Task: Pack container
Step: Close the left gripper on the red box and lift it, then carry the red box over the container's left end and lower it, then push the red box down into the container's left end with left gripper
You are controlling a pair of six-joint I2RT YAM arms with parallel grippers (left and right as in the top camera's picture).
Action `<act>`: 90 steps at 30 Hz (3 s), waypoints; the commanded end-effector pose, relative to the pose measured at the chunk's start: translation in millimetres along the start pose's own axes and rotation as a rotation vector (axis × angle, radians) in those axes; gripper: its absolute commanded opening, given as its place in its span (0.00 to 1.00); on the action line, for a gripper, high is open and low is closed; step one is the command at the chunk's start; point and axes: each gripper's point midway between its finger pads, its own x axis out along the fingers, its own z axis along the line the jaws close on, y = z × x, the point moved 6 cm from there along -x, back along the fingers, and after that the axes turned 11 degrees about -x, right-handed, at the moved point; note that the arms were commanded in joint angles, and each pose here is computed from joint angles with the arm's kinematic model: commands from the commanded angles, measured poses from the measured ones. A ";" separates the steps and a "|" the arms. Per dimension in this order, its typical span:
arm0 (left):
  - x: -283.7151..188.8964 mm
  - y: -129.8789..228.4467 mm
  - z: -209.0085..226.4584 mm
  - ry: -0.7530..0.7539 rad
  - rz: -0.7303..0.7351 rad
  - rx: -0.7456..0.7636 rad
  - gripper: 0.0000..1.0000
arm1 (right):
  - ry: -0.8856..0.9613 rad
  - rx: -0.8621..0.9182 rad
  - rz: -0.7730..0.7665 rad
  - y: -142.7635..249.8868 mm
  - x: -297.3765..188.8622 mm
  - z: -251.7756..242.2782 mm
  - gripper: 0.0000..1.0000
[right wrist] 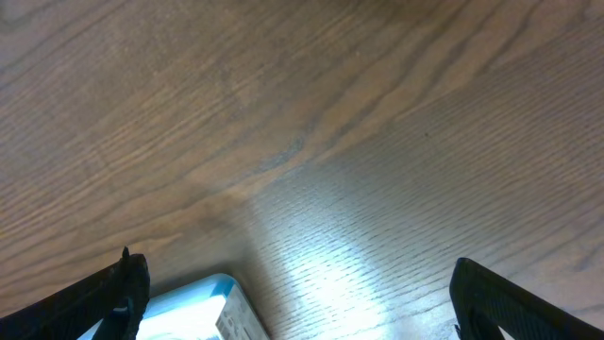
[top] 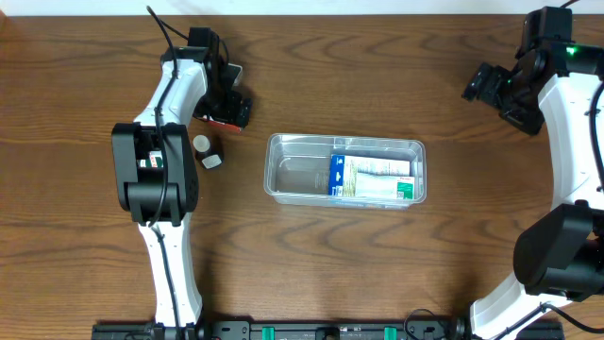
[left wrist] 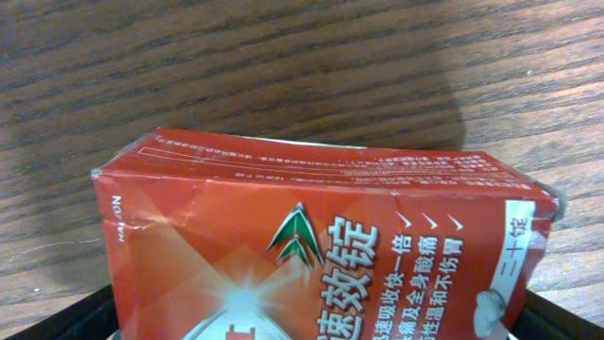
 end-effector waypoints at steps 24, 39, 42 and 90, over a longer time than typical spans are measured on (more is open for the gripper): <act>-75.1 -15.9 -7.3 -0.003 -0.089 -0.078 0.84 | -0.001 0.010 -0.032 -4.3 -10.1 -0.6 0.99; -193.3 39.1 -113.1 0.175 -0.138 0.056 0.85 | -0.001 0.011 -0.033 -4.4 -10.2 -0.6 0.99; -201.4 61.3 -139.2 0.183 -0.085 0.114 0.85 | -0.001 0.011 -0.032 -4.3 -10.2 -0.6 0.99; -67.8 131.2 -200.7 -0.096 0.004 -0.197 0.85 | -0.001 0.011 -0.033 -4.3 -10.2 -0.6 0.99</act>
